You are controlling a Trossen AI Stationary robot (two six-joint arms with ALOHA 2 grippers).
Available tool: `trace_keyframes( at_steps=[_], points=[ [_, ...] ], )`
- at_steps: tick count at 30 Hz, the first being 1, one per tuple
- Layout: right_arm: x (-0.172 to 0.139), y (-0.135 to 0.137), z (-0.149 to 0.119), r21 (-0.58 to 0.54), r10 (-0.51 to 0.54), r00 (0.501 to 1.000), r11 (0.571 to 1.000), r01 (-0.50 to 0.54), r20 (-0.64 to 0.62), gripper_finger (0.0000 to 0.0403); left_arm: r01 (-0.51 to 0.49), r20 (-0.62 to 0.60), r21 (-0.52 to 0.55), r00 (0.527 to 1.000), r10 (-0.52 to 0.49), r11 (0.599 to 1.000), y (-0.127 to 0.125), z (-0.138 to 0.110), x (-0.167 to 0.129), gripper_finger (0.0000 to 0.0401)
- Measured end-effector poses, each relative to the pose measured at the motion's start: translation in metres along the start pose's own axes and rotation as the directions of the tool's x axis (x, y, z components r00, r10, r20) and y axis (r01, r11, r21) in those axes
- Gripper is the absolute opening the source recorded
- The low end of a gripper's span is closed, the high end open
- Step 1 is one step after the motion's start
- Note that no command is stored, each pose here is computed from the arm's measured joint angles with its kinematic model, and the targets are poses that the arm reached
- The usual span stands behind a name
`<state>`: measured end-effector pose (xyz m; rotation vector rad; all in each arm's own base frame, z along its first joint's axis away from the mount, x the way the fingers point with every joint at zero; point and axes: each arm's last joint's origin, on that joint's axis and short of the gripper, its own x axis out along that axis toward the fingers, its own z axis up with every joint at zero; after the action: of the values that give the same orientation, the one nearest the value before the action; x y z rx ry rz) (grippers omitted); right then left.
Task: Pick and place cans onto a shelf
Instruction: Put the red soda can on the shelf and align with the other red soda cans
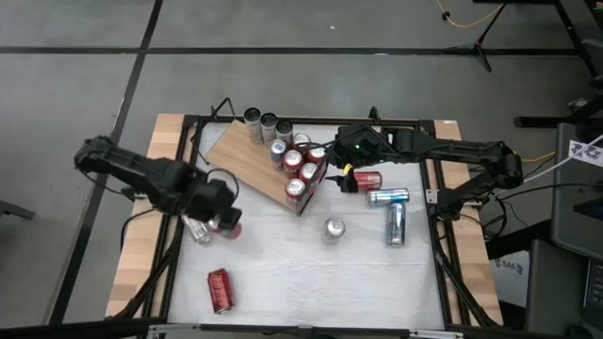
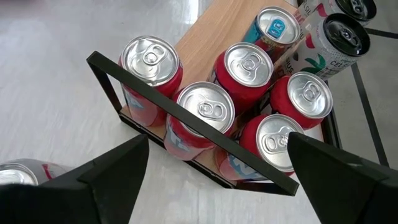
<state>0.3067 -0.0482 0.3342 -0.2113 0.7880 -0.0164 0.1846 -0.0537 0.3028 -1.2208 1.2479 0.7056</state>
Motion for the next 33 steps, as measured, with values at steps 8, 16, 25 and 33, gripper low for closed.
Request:
trace_keyframes(
  at_steps=[8,16,25,33],
  points=[
    [0.0,0.0,0.0,0.0,0.0,1.0,1.0,0.0,0.0,0.0372,-0.124,0.026,0.117,0.992,0.121,0.985,-0.008,0.051,0.021,0.0285],
    [0.0,0.0,0.0,0.0,0.0,1.0,1.0,0.0,0.0,0.0372,-0.228,-0.038,0.197,0.97,0.239,0.954,-0.02,0.08,0.058,0.0285],
    [0.0,0.0,0.0,0.0,0.0,1.0,1.0,0.0,0.0,0.0372,-0.261,-0.064,0.156,0.96,0.273,0.953,-0.028,0.089,0.08,0.029],
    [0.0,0.0,0.0,0.0,0.0,1.0,1.0,0.0,-0.001,0.0372,-0.265,-0.053,0.127,0.96,0.273,0.956,-0.029,0.089,0.081,0.0328]
  ],
)
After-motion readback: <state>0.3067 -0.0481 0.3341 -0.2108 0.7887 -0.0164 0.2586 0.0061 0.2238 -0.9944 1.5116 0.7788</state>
